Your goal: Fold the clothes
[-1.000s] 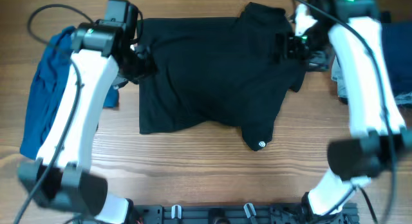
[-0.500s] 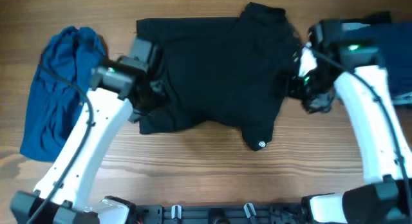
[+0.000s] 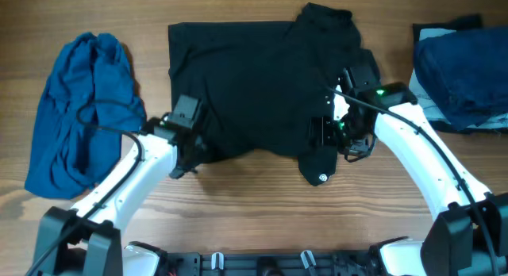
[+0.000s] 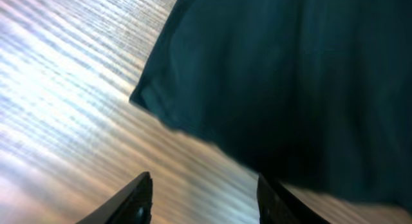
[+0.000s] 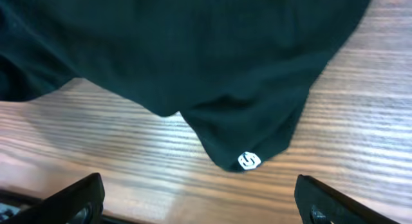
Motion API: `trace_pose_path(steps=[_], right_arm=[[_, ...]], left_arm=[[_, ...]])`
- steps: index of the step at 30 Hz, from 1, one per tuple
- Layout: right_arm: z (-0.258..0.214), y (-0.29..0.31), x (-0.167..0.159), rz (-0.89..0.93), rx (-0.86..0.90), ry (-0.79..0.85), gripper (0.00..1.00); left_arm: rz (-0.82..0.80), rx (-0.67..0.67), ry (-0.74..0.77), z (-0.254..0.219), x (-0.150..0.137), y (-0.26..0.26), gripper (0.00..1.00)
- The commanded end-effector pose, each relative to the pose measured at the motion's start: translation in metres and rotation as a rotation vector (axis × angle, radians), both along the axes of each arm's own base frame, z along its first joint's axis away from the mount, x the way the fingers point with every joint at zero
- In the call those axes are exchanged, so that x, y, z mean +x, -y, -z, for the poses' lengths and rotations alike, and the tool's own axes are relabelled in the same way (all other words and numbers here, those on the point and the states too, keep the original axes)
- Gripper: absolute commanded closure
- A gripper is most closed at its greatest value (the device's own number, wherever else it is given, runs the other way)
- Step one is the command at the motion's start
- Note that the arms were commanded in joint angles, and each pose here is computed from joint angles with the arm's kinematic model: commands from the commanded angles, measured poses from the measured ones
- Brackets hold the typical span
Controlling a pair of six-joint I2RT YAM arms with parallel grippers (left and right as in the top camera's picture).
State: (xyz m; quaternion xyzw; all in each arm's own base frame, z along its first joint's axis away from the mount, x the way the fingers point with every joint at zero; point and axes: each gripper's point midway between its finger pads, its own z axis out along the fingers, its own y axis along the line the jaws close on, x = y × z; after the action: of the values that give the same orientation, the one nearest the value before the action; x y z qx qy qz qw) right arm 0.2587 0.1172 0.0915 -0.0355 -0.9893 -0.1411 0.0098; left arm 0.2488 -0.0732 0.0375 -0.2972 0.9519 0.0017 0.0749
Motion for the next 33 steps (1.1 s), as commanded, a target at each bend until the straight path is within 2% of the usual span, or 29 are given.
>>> trace_pose_path(steps=[1, 7, 12, 17, 20, 28, 33], right_arm=[[0.007, 0.004, -0.006, 0.007, -0.020, 0.006, 0.05], [0.017, 0.005, -0.009, 0.007, -0.024, 0.001, 0.05], [0.027, 0.007, -0.015, 0.023, -0.028, -0.016, 0.05], [0.030, 0.008, -0.018, 0.024, -0.031, -0.026, 0.06], [0.030, 0.007, -0.017, 0.024, -0.030, -0.022, 0.07], [0.048, 0.020, -0.017, 0.064, -0.099, -0.010, 0.13], [0.057, 0.021, -0.021, 0.087, -0.101, -0.020, 0.13]], left_arm=[[-0.024, 0.066, 0.026, 0.025, -0.003, -0.014, 0.50], [-0.042, 0.161, 0.097, 0.029, 0.015, -0.028, 0.52], [-0.053, 0.159, 0.151, 0.032, 0.031, -0.025, 0.58], [-0.079, 0.130, 0.100, 0.046, 0.024, -0.020, 0.70], [-0.072, 0.120, 0.045, 0.055, 0.015, -0.018, 0.96], [-0.139, 0.143, -0.006, 0.046, 0.003, -0.042, 0.96], [-0.237, 0.131, 0.060, 0.017, 0.007, -0.074, 0.96]])
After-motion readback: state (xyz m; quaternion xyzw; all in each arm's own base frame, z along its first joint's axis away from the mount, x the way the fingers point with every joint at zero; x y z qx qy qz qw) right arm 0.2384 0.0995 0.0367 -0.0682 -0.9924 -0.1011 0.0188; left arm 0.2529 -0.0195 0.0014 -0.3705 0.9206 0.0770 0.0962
